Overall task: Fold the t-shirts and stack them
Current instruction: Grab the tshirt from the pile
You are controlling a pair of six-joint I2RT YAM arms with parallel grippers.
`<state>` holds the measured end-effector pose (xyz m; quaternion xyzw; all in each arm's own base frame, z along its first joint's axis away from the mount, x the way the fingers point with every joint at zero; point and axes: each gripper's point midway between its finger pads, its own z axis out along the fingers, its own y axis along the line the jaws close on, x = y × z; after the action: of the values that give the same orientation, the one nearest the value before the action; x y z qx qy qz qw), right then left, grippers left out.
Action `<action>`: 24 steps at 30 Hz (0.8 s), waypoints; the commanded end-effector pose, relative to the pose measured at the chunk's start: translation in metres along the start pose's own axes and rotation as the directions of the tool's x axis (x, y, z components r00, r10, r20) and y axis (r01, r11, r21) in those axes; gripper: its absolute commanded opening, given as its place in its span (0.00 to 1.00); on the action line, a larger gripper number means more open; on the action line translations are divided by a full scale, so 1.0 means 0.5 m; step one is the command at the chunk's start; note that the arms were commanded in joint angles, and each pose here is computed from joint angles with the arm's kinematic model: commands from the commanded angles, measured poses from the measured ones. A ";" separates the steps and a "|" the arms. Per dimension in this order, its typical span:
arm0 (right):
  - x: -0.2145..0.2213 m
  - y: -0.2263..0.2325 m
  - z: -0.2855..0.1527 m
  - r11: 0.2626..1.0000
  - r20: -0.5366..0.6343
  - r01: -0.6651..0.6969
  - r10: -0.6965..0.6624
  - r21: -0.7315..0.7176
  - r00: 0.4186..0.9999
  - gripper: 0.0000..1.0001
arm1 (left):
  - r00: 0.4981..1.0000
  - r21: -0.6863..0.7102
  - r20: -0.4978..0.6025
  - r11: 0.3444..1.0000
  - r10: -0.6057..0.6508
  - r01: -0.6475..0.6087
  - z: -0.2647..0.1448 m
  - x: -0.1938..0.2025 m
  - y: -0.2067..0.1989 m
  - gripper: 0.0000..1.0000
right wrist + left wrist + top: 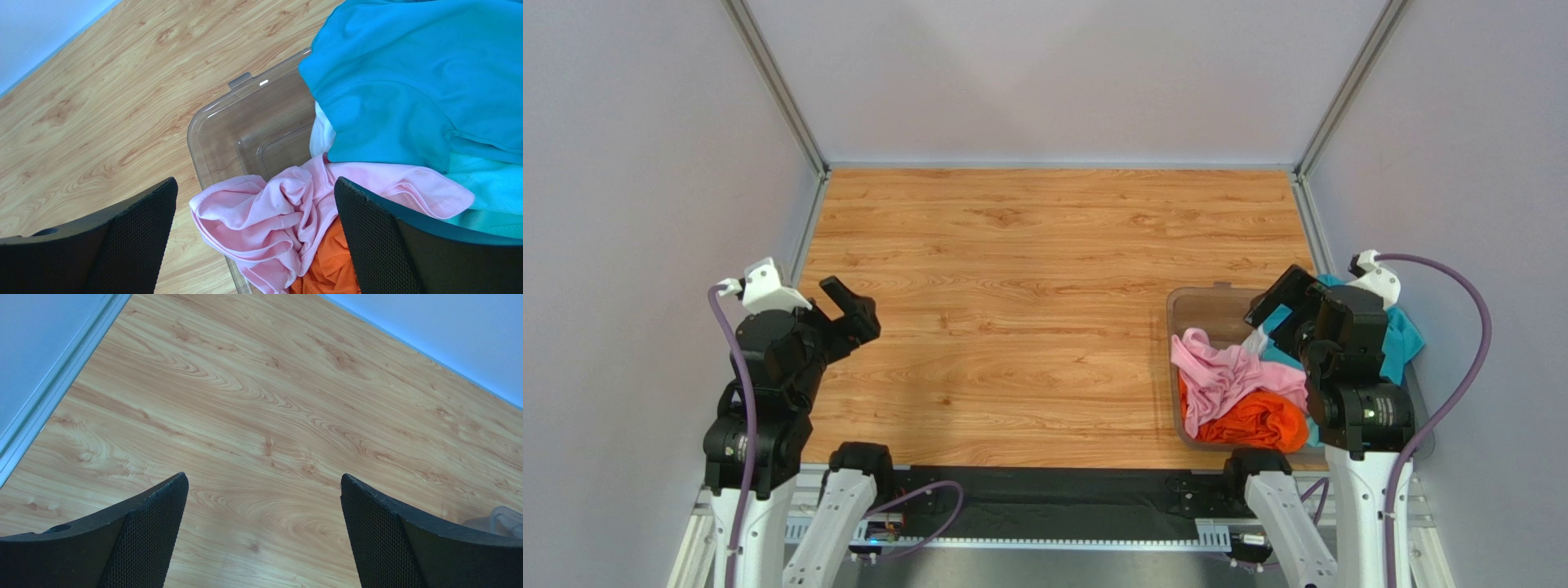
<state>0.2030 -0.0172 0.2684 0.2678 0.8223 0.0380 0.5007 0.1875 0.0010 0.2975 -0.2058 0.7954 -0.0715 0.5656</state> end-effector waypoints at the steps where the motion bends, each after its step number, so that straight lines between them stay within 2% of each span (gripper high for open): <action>1: 0.005 0.021 -0.011 0.996 0.016 0.023 -0.022 -0.087 1.000 1.00 | 1.000 -0.015 0.018 1.000 0.018 -0.017 -0.001 0.003 0.012 1.00; 4: 0.036 0.021 -0.007 0.991 -0.020 0.063 -0.066 -0.121 0.998 1.00 | 1.000 -0.004 -0.007 1.000 0.030 -0.030 0.006 0.021 0.012 1.00; 10: 0.101 0.007 0.034 0.997 -0.157 0.021 -0.032 -0.074 0.987 1.00 | 0.999 -0.010 -0.039 0.999 0.036 -0.036 0.020 0.049 0.019 1.00; 17: 0.223 -0.009 0.116 1.000 -0.408 0.005 -0.006 -0.003 0.913 1.00 | 0.995 0.022 -0.093 0.999 0.040 -0.038 0.034 0.081 0.012 1.00; 21: 0.269 -0.015 0.152 1.000 -0.469 -0.001 0.006 0.010 0.883 1.00 | 0.993 0.015 -0.112 0.999 0.043 -0.042 0.038 0.091 0.015 1.00; 24: 0.297 0.001 0.174 0.999 -0.501 -0.035 0.014 -0.031 0.865 0.96 | 0.992 0.012 -0.116 0.999 0.044 -0.043 0.039 0.094 0.017 1.00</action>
<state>0.2037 0.0231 0.1027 0.2536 0.9309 0.0803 0.2502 0.1878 -0.0071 0.2458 -0.1891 0.8316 -0.0728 0.5171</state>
